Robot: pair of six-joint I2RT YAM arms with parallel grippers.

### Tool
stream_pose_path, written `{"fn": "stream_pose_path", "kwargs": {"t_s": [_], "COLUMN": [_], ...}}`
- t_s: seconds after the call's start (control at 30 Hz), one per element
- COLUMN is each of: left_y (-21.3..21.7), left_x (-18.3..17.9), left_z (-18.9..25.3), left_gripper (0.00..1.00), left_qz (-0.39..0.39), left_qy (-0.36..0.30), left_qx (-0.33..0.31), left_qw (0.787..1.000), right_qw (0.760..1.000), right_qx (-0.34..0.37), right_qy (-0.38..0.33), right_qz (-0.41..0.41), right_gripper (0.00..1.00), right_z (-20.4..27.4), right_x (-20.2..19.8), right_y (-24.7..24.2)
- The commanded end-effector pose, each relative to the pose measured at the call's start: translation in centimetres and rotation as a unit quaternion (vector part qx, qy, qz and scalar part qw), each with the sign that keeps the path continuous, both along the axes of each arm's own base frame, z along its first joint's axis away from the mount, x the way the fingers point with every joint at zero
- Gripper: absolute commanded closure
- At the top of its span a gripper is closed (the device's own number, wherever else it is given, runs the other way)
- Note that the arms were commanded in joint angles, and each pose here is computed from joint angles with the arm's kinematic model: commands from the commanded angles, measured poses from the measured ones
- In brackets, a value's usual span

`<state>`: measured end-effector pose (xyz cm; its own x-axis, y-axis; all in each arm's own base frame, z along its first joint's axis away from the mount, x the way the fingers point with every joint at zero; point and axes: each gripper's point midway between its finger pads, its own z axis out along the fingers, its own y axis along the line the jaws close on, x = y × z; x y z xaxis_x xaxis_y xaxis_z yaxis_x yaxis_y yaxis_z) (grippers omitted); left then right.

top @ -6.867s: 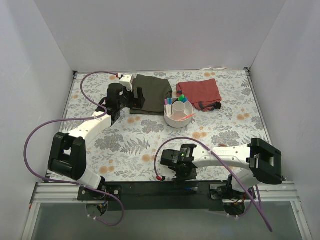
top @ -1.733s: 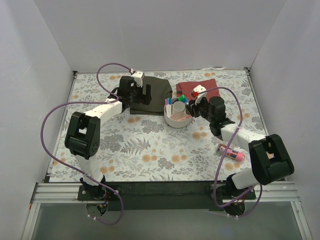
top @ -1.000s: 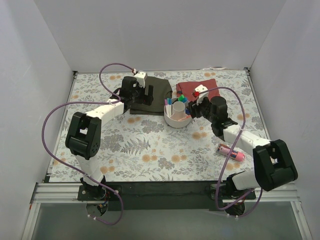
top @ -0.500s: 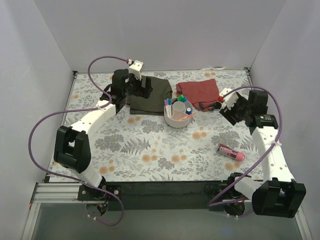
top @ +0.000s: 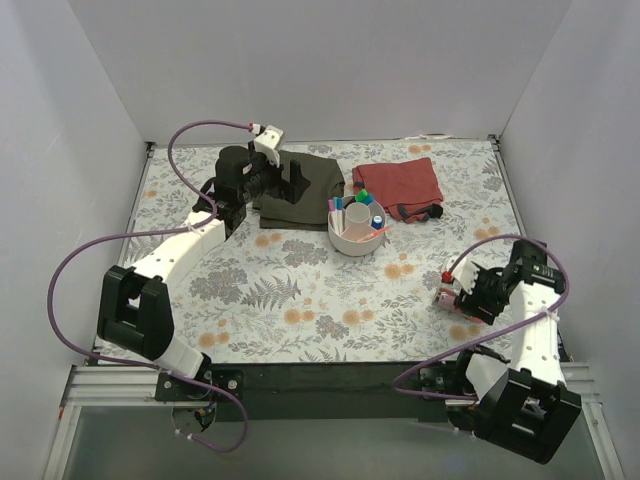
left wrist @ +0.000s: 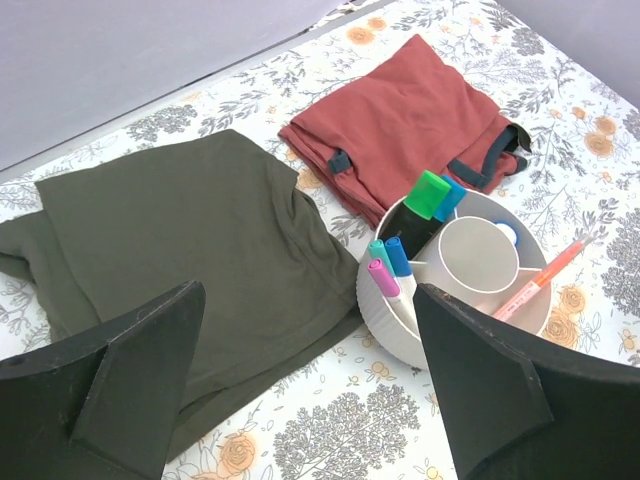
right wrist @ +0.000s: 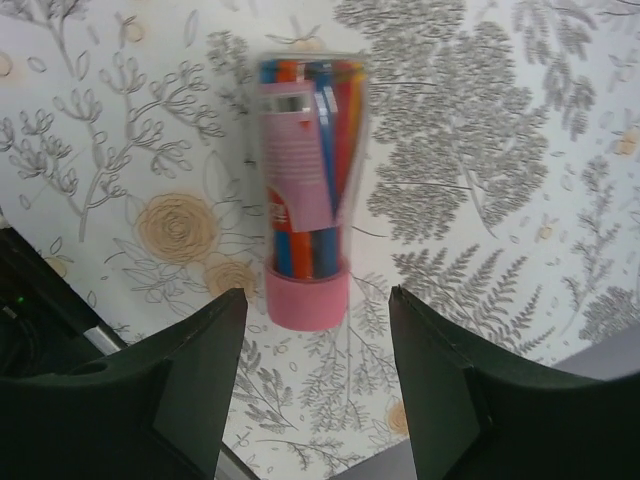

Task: Sort the stationery into containers
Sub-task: Move the stationery to the center of the board.

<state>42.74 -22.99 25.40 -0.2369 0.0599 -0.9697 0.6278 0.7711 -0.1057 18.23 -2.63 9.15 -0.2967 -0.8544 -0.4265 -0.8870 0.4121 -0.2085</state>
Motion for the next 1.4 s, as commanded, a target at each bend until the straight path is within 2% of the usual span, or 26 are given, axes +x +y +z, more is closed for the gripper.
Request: {"fn": "stream_pose_path", "kwargs": {"t_s": [0.0, 0.4, 0.9, 0.97, 1.03, 1.1, 1.13, 1.17, 1.3, 1.37], "left_y": [-0.4, 0.1, 0.5, 0.6, 0.6, 0.5, 0.5, 0.6, 0.3, -0.6], "left_x": [-1.5, -0.1, 0.5, 0.4, 0.3, 0.2, 0.1, -0.1, -1.2, -2.8], "left_z": [2.0, -0.9, -1.9, -1.7, -1.8, -1.8, -1.7, -1.4, -1.0, -1.1], "left_gripper": [0.14, 0.14, 0.14, 0.14, 0.14, 0.14, 0.14, 0.14, 0.14, 0.14], "left_qz": [-0.021, -0.021, -0.016, -0.016, -0.017, -0.020, -0.022, -0.022, -0.040, -0.087], "left_qy": [-0.035, -0.028, -0.017, -0.018, -0.016, -0.015, -0.015, -0.018, -0.020, -0.015], "left_qx": [-0.024, -0.018, -0.016, -0.016, -0.015, -0.015, -0.015, -0.017, -0.021, -0.022], "left_qw": [0.999, 0.999, 1.000, 1.000, 1.000, 1.000, 1.000, 0.999, 0.999, 0.996], "right_qw": [0.995, 0.995, 0.995, 0.995, 0.995, 0.995, 0.995, 0.996, 0.992, 0.987], "right_qx": [-0.010, -0.029, -0.043, -0.042, -0.045, -0.049, -0.047, -0.043, -0.042, -0.042], "right_qy": [-0.002, 0.040, 0.046, 0.047, 0.051, 0.041, 0.032, 0.007, -0.058, -0.079], "right_qz": [0.095, 0.090, 0.079, 0.077, 0.077, 0.077, 0.077, 0.079, 0.105, 0.130], "right_gripper": [0.32, 0.34, 0.36, 0.40, 0.50, 0.62, 0.71, 0.75, 0.82, 0.84], "right_z": [-2.5, -3.5, -5.6, -5.8, -6.1, -5.8, -5.4, -4.6, -2.2, -1.5], "right_x": [-2.7, -1.8, 0.3, 0.2, -0.1, 0.0, 0.3, 0.9, 2.6, 3.0], "right_y": [1.0, -1.2, -3.0, -3.0, -3.0, -3.0, -2.9, -2.5, -1.7, -0.8]}}
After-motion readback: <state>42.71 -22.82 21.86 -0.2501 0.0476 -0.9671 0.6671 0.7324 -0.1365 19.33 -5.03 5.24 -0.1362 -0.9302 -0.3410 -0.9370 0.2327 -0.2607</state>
